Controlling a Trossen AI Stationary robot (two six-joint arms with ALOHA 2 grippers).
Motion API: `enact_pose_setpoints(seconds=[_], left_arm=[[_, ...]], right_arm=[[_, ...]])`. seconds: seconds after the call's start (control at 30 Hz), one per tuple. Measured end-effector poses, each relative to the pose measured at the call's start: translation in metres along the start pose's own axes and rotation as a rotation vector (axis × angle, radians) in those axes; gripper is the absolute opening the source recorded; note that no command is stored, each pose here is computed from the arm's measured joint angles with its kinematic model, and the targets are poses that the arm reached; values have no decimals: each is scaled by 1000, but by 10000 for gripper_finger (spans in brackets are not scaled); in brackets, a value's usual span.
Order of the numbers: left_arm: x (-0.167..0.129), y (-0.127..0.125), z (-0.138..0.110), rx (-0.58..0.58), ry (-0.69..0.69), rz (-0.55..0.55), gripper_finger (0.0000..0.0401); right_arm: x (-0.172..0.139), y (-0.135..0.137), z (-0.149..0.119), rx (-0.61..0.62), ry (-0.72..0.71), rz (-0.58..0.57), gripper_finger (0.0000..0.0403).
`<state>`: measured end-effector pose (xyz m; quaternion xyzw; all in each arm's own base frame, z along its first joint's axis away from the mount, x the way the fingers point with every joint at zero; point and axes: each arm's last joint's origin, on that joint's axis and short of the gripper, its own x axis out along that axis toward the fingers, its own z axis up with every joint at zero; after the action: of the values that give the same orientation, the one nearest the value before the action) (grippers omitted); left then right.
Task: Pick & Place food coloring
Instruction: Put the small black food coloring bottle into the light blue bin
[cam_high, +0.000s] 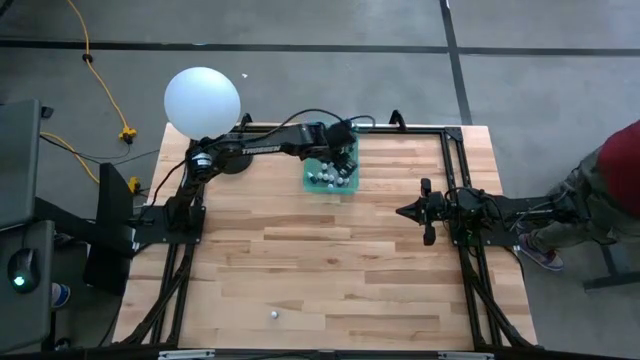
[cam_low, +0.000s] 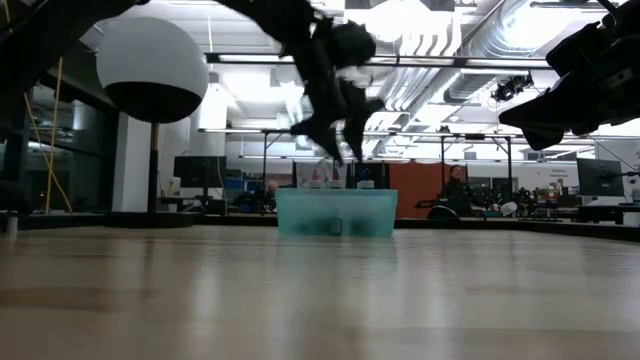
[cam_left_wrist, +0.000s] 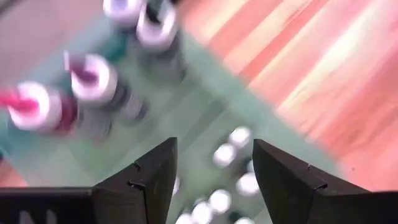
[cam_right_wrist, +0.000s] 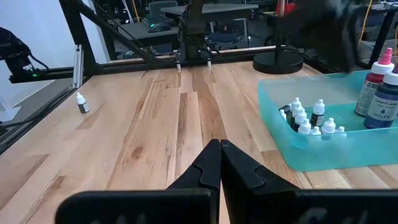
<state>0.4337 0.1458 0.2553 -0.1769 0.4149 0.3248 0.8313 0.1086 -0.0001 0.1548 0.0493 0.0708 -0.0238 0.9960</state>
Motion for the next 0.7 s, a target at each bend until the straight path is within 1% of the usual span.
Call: enact_pose_setpoints(seconds=[0.07, 0.17, 0.3, 0.53, 0.7], left_arm=[[-18, -6, 6, 21, -48, -28, 202], [-45, -15, 8, 64, -101, -66, 202], [-81, -30, 2, 153, -131, -107, 202], [-135, -59, -24, 301, -127, -191, 202], [-162, -69, -52, 362, -123, -244, 202]], right_arm=[[0, 0, 0, 0, 0, 0, 0], [0, 0, 0, 0, 0, 0, 0], [0, 0, 0, 0, -1, 0, 0], [0, 0, 0, 0, 1, 0, 0], [0, 0, 0, 0, 0, 0, 0]])
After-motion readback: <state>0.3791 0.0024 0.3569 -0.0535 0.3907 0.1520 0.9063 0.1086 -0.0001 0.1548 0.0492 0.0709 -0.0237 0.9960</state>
